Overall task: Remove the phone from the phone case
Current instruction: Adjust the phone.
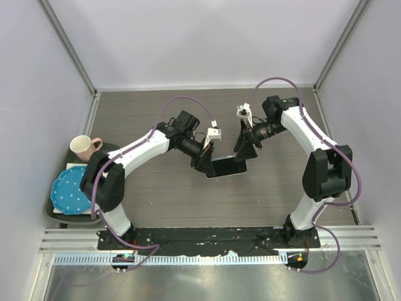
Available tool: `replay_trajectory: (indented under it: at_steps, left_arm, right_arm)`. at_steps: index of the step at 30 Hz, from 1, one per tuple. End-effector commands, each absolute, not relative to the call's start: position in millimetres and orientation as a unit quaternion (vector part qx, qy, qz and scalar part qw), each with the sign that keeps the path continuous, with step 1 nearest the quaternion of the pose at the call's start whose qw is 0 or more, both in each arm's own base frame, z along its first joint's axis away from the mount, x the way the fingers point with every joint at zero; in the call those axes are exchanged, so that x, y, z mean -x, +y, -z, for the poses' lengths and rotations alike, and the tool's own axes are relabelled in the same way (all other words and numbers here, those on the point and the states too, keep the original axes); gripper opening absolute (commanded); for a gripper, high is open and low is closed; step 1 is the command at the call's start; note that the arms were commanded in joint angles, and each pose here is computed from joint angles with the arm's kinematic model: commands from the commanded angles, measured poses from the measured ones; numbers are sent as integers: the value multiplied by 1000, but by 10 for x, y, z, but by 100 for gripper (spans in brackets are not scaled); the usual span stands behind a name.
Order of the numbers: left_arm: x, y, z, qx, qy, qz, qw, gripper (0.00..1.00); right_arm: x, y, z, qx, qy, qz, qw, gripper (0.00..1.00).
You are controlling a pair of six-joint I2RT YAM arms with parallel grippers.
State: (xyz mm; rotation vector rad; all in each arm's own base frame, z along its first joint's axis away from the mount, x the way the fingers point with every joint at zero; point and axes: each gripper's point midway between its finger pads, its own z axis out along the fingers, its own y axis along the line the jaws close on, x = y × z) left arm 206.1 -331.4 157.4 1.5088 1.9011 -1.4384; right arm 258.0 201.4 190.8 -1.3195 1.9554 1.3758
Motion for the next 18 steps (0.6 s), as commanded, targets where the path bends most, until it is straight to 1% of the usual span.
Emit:
replay_trajectory:
  at_steps: [1,4,9,12,18]
  left_arm:
    - [-2017,-3296,-2136,-535,609,544,219,0]
    - [-2090,-3265,-2207,-531,614,533,239,0]
    - [-2136,-3220,-2355,-532,616,518,262,0]
    - [-2122,-3200,-2457,-534,614,513,273,0]
    - [-2160,-3177,-2548,-518,627,498,301,0]
  right_arm:
    - [-2504,1967,-2317,467,650,-543,255,77]
    - [-2571,1930,-2471,435,648,-562,276,77]
    - [-2518,1966,-2751,410,626,-591,300,77]
    - [-2439,1971,-2945,425,606,-587,328,77]
    - [-2475,1770,-3235,396,603,-583,375,82]
